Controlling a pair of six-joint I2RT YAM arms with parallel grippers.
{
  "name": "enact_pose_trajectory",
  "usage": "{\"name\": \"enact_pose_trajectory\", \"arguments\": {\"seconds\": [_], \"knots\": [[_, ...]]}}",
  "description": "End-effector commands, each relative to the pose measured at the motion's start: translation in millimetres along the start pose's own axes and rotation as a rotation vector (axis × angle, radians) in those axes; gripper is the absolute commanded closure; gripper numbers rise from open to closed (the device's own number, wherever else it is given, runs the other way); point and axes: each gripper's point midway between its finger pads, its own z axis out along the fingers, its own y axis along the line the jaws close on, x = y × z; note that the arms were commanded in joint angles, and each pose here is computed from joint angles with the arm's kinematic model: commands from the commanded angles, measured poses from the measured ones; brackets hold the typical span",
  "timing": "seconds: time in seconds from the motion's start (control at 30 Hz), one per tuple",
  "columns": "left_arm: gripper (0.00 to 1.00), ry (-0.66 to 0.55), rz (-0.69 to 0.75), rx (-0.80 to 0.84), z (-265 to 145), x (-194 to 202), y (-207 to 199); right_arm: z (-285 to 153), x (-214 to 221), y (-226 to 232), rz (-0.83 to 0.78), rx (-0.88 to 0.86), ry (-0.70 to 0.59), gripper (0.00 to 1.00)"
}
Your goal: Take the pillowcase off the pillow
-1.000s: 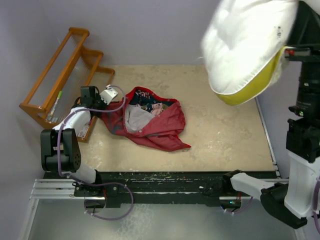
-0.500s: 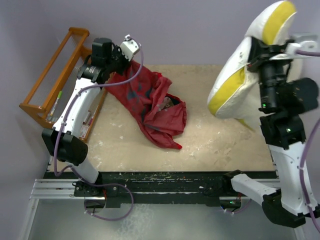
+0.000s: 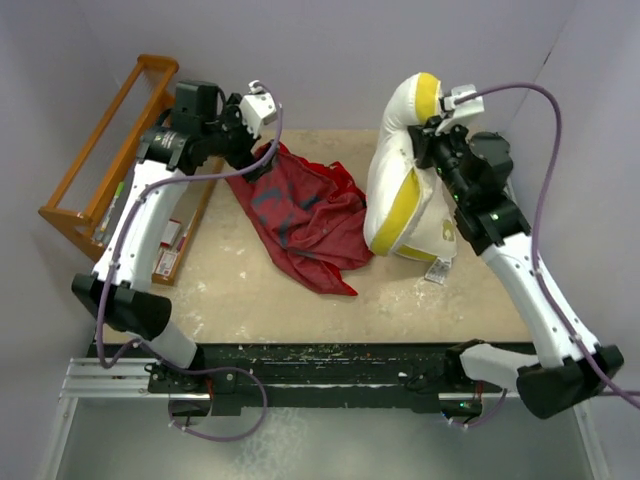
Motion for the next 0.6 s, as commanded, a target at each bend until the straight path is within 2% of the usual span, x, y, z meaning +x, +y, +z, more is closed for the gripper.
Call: {"name": "enact_pose_trajectory", "arguments": {"seconds": [0.0, 0.17, 0.23, 0.3, 0.33, 0.43, 0.47, 0.5, 0.53, 0.57], "knots": [[0.0, -0.037, 0.04, -0.015, -59, -10, -20, 43, 7, 48, 0.183, -0.116, -0.042, 1.0], [0.0, 0.004, -0.026, -0.053, -67, 14, -14, 85, 56, 100, 0.133, 0.012, 0.111, 1.0], [0.0, 0.01, -0.071, -0.073, -71, 22, -8, 105, 93, 116, 0.134, 0.041, 0.208, 1.0], [0.0, 0.016, -0.139, -0.093, -79, 31, 7, 118, 119, 128, 0.15, 0.063, 0.269, 0.91], [0.0, 0.021, -0.172, -0.091, -82, 34, 13, 123, 130, 135, 0.152, 0.069, 0.292, 0.84], [0.0, 0.06, -0.225, -0.087, -81, 51, 19, 134, 148, 159, 0.182, 0.028, 0.328, 0.5], [0.0, 0.074, -0.23, -0.09, -78, 59, 17, 135, 146, 165, 0.202, -0.001, 0.323, 0.32], [0.0, 0.077, -0.231, -0.099, -75, 66, 16, 135, 142, 171, 0.218, -0.033, 0.311, 0.09], [0.0, 0.071, -0.224, -0.115, -73, 72, 16, 133, 135, 173, 0.229, -0.056, 0.296, 0.01], [0.0, 0.059, -0.217, -0.139, -69, 77, 18, 129, 131, 173, 0.233, -0.065, 0.293, 0.0]]}}
